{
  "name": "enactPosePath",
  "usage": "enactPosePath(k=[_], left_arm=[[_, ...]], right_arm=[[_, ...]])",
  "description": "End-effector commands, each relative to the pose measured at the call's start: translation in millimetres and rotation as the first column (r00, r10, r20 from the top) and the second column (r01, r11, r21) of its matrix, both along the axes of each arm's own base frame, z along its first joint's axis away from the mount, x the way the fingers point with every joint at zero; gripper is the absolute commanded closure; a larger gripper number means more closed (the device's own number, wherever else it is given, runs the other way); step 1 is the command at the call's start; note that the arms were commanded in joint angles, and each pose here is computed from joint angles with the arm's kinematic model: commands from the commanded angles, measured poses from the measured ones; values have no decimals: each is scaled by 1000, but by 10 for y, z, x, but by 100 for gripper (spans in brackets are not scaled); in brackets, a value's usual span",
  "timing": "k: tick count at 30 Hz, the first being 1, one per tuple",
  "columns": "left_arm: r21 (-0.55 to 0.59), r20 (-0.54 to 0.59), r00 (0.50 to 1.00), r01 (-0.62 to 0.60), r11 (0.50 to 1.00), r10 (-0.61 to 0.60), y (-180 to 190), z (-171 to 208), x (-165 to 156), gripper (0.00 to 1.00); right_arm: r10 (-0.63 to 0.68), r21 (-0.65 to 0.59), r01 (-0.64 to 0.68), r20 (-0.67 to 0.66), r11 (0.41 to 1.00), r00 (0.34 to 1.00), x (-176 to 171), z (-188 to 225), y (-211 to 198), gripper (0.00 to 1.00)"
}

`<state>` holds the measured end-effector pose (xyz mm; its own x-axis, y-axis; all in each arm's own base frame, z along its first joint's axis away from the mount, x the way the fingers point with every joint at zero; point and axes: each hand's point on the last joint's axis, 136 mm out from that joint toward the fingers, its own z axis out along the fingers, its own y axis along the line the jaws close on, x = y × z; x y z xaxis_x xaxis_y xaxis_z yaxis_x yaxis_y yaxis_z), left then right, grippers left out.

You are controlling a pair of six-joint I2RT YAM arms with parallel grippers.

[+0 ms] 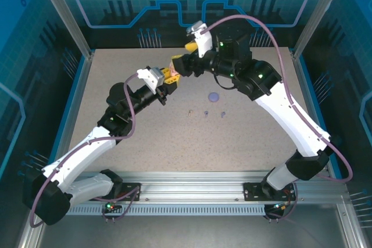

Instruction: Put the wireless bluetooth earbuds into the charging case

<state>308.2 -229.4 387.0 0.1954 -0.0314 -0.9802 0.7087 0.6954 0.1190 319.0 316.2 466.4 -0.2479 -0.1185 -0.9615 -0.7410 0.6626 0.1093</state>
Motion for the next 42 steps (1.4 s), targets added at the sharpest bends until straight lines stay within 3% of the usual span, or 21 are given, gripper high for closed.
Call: enactPosePath(k=[1,4,9,17,23,34,42], left_arm=[[-30,85,996,-16,999,18,44,293,-48,100],[-35,93,995,-24,999,27,60,313,-47,100],[-43,107,993,-43,998,47,99,345,-53,100],[-60,120,990,-64,996,71,168,362,-99,100],[-78,130,987,-82,994,92,219,379,-123,100],[-100,143,985,-83,991,97,252,433,-155,100],[-103,155,982,-91,991,106,272,445,-171,100]], right_arm=[[-201,134,206,-53,969,978,128,268,-510,30],[-345,148,378,-208,914,915,308,-29,-914,27],[-506,19,598,-511,801,695,525,-1039,-1387,28],[-547,-314,527,-750,790,372,646,-2721,-1002,31],[-612,-485,429,-757,762,231,631,-3444,-557,37],[-688,-602,388,-715,698,128,592,-3923,-204,45],[-735,-662,367,-671,654,98,583,-4156,-167,48]])
